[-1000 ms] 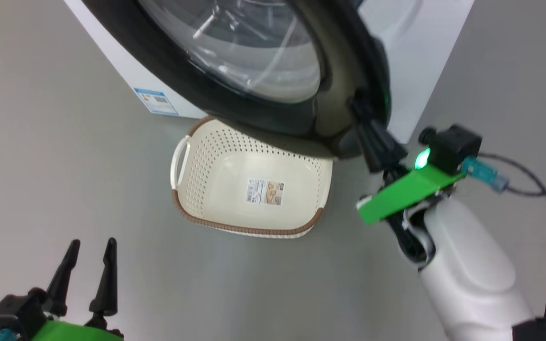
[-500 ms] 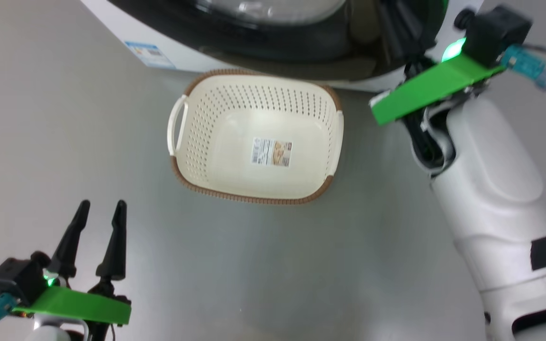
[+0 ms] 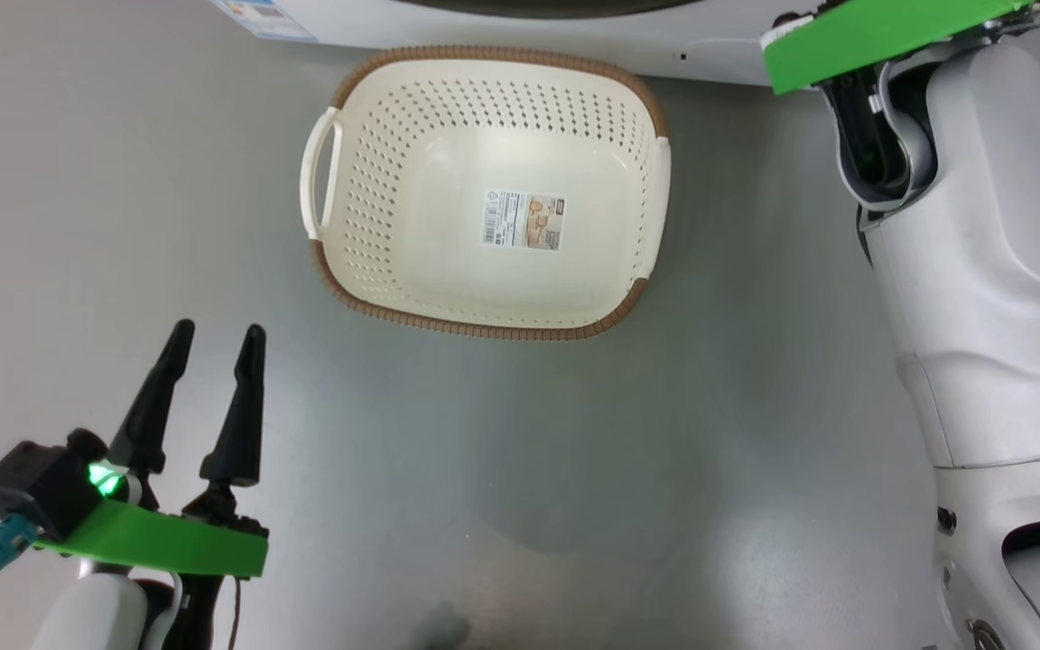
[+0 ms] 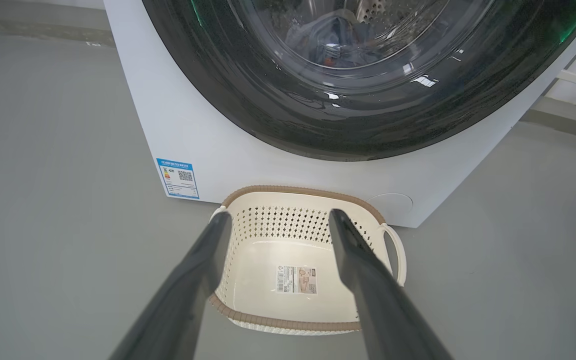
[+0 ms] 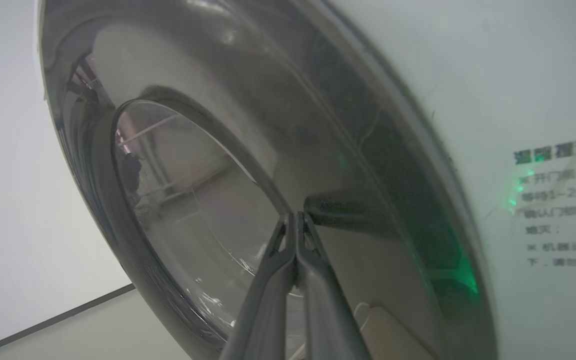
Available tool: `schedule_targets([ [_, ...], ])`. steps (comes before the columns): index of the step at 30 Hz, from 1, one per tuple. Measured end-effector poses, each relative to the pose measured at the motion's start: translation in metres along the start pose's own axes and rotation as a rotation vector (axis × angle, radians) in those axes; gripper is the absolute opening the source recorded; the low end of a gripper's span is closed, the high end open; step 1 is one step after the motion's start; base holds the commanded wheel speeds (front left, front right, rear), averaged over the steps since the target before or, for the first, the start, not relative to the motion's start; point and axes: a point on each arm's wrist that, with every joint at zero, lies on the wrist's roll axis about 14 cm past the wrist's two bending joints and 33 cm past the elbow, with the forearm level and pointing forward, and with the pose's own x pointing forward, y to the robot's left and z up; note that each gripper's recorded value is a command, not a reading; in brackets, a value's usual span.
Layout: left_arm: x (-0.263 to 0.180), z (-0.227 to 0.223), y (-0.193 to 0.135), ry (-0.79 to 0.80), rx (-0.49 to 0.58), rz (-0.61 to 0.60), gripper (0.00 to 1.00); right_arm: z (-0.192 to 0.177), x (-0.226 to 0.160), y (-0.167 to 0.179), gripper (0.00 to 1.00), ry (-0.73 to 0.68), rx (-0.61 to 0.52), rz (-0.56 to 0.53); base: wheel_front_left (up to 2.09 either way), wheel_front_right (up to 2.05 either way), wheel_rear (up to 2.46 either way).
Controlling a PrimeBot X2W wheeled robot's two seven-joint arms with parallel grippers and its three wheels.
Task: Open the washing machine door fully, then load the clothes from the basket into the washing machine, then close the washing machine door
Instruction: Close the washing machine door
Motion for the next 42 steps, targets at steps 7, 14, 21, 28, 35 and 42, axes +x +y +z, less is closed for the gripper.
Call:
schedule_targets([
  [7,0.002,-0.002,-0.003,0.003,-0.006,-0.01,1.0,0.002,-0.001,-0.002,0.0,-0.002,-0.019,0.001,0.0,0.0,0.0],
  [14,-0.004,0.014,0.0,-0.044,-0.008,-0.001,1.0,0.004,-0.023,0.013,0.0,0.038,-0.037,0.028,0.0,0.0,0.0],
  [21,-0.024,0.031,0.003,-0.095,0.022,0.009,1.0,-0.01,-0.076,0.032,0.0,0.142,-0.047,0.033,0.0,0.0,0.0],
  [28,-0.041,0.042,0.005,-0.132,0.03,0.016,1.0,0.003,-0.112,0.035,1.0,0.159,-0.058,-0.005,0.0,0.0,0.0],
  [35,-0.054,0.051,0.004,-0.172,0.033,0.013,1.0,0.026,-0.152,0.028,1.0,0.146,-0.064,-0.082,0.0,0.0,0.0],
  [42,-0.065,0.054,-0.002,-0.194,0.016,-0.003,1.0,0.049,-0.199,0.018,1.0,0.13,-0.103,-0.165,0.0,0.0,0.0],
])
